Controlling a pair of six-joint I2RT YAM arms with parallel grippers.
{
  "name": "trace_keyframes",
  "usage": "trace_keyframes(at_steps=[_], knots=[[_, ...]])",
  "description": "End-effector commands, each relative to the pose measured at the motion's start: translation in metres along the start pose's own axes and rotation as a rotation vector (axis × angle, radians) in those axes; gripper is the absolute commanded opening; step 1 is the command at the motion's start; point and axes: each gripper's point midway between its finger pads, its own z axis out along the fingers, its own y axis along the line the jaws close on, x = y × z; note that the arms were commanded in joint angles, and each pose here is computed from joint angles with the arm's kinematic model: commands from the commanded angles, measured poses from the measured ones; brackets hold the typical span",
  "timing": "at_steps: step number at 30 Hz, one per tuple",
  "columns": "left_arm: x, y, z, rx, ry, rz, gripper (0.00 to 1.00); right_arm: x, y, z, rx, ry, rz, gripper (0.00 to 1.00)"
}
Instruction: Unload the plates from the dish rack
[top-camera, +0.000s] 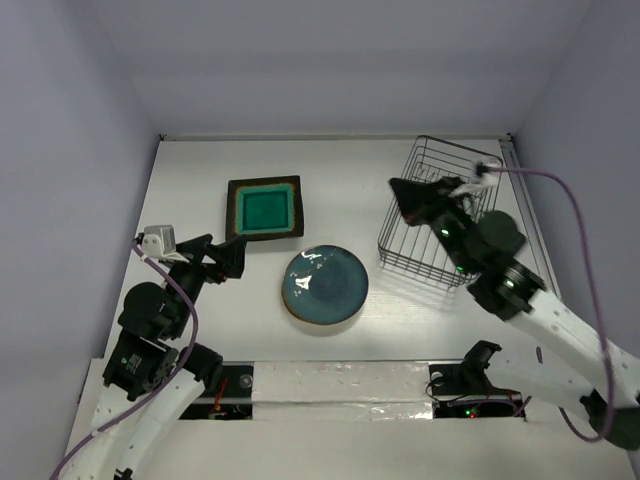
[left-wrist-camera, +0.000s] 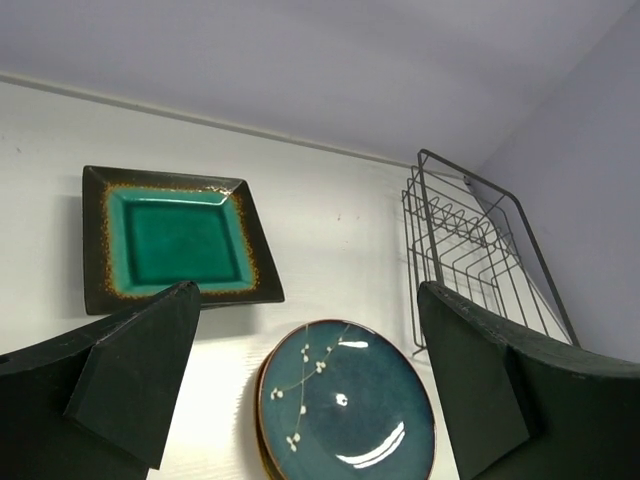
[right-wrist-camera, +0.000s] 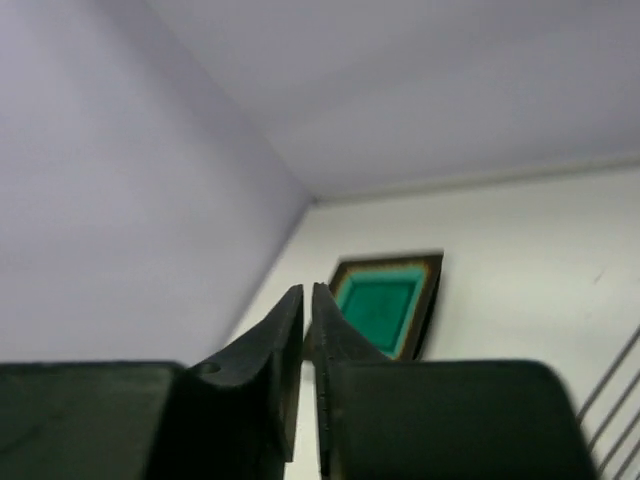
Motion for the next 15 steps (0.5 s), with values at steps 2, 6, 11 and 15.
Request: trace_keyframes(at_steps=[2,6,11,15], knots=[[-0.022,-0.009,0.003,0.022,-0.077,-0.017,0.90,-0.065,-0.020,-0.075,0.036,-0.190,-0.097,0.29],[-0.029,-0.010,0.004,0.017,-0.083,0.008,0.91,-0.091,-0.058,-0.124,0.173,-0.297,-0.055,0.71],[-0.042,-0.010,0.005,0.001,-0.114,0.011,0.93,-0.094,-0.100,-0.155,0.336,-0.361,-0.027,0.90],[-0.052,-0.012,0.009,-0.011,-0.131,-0.003,0.93,-0.090,-0.104,-0.161,0.325,-0.372,-0.018,0.88]])
